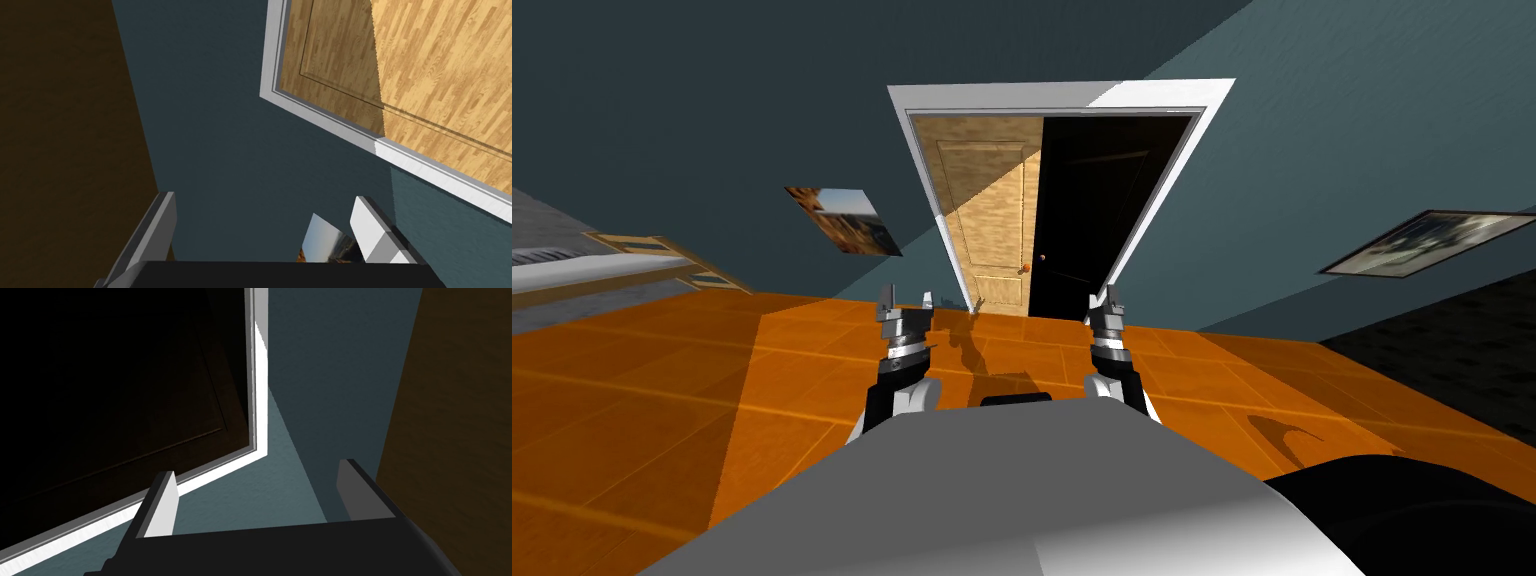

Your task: Push the door open

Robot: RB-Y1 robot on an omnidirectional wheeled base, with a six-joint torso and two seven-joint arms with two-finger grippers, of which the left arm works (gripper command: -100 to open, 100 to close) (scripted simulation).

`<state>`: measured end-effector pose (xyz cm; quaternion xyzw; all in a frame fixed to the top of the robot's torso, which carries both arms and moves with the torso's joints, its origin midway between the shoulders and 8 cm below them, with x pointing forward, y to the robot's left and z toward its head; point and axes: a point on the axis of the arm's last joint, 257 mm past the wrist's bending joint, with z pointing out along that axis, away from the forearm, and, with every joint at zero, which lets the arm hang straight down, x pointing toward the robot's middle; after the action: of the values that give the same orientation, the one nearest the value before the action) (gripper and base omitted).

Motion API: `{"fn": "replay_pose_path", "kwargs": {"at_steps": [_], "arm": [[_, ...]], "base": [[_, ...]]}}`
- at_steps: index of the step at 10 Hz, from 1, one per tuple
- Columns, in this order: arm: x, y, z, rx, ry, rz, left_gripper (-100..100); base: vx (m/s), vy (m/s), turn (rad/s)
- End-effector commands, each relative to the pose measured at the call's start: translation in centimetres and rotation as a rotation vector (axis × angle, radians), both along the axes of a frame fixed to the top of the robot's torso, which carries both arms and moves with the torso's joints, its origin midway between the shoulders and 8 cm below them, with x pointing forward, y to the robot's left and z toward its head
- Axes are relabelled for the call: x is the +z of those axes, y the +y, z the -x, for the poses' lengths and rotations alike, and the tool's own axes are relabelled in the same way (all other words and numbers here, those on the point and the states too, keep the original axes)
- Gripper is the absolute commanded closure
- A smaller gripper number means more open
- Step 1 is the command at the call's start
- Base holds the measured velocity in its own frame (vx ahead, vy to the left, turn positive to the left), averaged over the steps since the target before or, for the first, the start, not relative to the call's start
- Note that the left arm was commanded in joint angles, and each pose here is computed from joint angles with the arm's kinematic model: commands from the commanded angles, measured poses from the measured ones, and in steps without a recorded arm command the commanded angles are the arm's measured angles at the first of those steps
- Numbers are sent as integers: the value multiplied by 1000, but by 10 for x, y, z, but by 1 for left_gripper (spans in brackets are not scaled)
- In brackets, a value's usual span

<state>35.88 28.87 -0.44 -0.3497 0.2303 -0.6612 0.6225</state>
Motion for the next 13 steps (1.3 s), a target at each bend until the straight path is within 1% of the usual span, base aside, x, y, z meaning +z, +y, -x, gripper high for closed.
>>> {"fn": "replay_pose_path", "kwargs": {"at_steps": [1, 8, 13], "arm": [[-11, 2, -7, -24, 11, 27, -100], [-56, 5, -33, -115, 61, 147, -100], [-92, 9, -52, -177, 100, 252, -100]], "base": [[101, -6, -48], [93, -20, -74], [98, -15, -82]]}}
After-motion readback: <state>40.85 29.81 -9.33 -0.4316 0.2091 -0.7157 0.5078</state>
